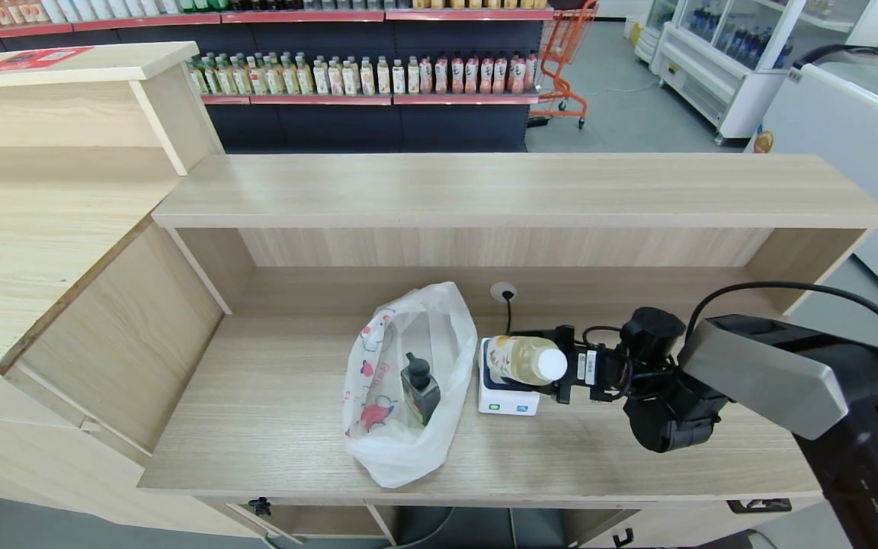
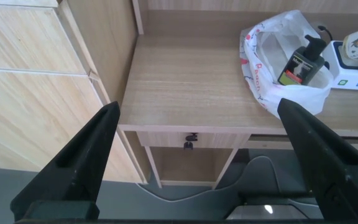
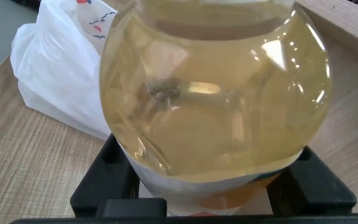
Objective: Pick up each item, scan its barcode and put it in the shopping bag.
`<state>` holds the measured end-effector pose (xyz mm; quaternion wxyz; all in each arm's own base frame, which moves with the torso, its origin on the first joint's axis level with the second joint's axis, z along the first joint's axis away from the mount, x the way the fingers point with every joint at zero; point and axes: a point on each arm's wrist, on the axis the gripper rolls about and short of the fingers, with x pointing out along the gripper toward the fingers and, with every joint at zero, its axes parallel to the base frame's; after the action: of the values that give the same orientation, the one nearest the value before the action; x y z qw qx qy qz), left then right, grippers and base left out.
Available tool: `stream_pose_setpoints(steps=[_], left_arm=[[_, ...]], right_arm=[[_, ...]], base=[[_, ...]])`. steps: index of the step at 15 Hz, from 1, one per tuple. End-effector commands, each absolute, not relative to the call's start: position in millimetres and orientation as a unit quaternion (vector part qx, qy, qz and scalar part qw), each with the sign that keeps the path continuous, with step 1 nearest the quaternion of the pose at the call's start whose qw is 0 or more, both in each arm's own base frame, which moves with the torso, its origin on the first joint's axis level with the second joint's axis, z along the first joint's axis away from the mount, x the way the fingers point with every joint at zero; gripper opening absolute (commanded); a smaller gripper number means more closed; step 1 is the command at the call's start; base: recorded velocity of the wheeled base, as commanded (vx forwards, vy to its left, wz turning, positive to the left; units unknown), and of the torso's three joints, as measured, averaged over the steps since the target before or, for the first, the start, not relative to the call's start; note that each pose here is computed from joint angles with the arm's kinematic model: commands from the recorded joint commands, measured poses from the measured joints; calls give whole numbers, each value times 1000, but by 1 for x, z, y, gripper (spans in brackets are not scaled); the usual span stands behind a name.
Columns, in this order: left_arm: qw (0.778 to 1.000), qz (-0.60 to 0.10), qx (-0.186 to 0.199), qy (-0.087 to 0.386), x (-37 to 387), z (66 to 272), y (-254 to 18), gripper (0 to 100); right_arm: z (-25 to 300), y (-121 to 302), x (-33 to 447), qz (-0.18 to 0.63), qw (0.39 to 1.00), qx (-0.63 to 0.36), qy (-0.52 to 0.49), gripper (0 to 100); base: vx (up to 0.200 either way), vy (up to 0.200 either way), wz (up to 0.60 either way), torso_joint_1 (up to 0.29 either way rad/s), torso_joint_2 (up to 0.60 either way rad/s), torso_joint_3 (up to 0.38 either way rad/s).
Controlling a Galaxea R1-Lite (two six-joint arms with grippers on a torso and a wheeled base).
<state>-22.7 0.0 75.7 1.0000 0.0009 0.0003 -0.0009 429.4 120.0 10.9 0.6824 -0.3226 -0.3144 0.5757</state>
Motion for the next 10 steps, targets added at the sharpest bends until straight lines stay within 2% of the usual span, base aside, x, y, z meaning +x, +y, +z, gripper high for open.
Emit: stream_pose_setpoints(steps=[1, 5, 8, 10], left_arm=[[1000, -1, 1, 1, -23, 76, 0, 100], [1000, -1, 1, 0, -23, 76, 0, 100], [1000, -1, 1, 0, -23, 76, 0, 100], [1000, -1, 1, 0, -23, 76, 0, 100]], right_arm=[[40, 113, 428, 568, 689, -318, -320, 0], [137, 85, 401, 506, 778, -242, -284, 0], [162, 71, 350, 406, 885, -114, -196, 0], [172, 77, 330, 378, 910, -58, -163, 0]], base=[[0, 0, 0, 0, 0, 0], [0, 0, 0, 0, 0, 0], [0, 0, 0, 0, 0, 0], [0, 0, 0, 0, 0, 0]])
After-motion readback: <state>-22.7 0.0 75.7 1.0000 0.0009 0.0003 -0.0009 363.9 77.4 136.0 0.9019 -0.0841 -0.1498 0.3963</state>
